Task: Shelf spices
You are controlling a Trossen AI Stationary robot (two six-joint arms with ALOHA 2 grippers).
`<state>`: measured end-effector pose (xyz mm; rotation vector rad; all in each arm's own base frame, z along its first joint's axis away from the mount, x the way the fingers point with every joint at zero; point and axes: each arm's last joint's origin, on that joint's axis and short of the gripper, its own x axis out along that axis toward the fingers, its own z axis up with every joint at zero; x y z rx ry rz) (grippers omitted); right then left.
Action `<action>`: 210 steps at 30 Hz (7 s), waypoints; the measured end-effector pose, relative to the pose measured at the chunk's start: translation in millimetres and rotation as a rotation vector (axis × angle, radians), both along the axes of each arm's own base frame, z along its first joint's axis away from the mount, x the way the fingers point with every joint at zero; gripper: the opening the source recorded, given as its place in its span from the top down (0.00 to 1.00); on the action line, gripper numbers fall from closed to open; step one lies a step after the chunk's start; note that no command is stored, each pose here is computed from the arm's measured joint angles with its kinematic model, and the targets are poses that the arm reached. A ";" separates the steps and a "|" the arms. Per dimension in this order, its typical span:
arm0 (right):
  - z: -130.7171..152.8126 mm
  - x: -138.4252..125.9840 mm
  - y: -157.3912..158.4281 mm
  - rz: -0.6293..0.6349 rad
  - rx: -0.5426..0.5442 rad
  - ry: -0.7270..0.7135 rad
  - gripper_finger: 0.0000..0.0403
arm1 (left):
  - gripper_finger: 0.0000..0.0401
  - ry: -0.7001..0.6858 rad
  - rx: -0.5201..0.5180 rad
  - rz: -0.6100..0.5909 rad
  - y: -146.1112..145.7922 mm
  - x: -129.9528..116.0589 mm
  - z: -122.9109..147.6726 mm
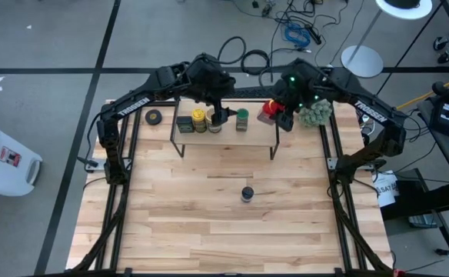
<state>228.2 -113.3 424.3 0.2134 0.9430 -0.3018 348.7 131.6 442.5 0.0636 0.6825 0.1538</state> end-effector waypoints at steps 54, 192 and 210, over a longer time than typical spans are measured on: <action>-0.4 -0.9 0.3 0.166 -0.024 -0.001 0.47 | 0.07 0.159 -0.070 -0.037 11.9 61.7 -75.1; 44.2 -8.6 -22.5 0.181 -0.095 -0.120 0.38 | 0.46 -0.314 -0.083 0.042 -22.7 -19.1 61.6; 60.9 -31.9 -4.2 0.148 -0.005 -0.227 0.25 | 0.46 -0.355 -0.139 -0.062 4.8 50.4 15.2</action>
